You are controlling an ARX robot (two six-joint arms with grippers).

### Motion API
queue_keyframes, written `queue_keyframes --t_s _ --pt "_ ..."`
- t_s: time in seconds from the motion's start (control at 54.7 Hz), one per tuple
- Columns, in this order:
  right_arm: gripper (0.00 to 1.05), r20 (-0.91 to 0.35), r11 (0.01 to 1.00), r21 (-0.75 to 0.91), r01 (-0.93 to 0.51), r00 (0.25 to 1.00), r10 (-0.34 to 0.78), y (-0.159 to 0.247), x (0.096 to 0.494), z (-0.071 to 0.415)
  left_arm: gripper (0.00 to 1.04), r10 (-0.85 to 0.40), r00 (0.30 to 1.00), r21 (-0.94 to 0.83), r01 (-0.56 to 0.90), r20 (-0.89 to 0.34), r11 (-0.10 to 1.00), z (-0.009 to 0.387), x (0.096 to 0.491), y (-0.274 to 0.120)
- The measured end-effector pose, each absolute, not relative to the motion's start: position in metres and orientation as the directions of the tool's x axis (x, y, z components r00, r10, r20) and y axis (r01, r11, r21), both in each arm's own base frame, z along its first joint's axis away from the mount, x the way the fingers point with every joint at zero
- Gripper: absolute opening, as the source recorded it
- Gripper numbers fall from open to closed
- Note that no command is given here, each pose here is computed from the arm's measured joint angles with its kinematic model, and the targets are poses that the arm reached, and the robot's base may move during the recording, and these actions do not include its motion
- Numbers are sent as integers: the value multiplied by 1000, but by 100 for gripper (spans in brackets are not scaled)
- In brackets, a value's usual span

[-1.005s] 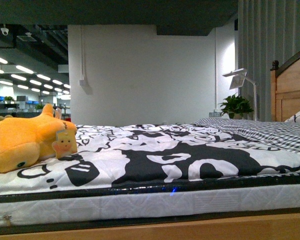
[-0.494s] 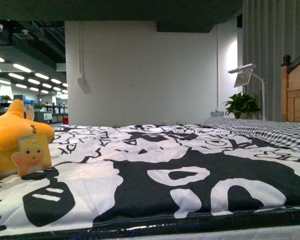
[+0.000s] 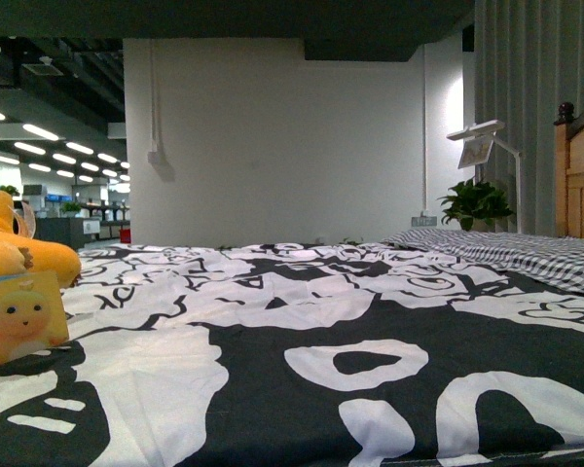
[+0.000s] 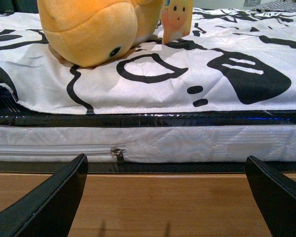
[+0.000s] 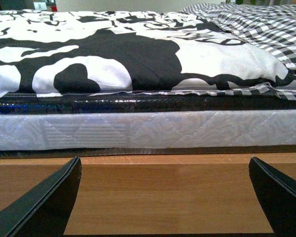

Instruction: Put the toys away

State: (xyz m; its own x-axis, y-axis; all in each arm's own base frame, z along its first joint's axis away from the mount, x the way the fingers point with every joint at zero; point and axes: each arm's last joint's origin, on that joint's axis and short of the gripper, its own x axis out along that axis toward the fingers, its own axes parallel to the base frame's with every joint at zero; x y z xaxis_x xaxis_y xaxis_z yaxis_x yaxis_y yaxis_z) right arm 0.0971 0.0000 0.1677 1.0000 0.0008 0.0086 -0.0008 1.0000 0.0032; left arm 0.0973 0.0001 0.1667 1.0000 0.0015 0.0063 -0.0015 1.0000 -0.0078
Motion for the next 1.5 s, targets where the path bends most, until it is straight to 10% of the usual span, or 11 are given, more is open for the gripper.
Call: queue_keyframes --t_s 1.499 --pt "103 9 1000 3 -6 1000 6 0 97 168 99 3 1000 -7 -3 6 1000 167 97 0"
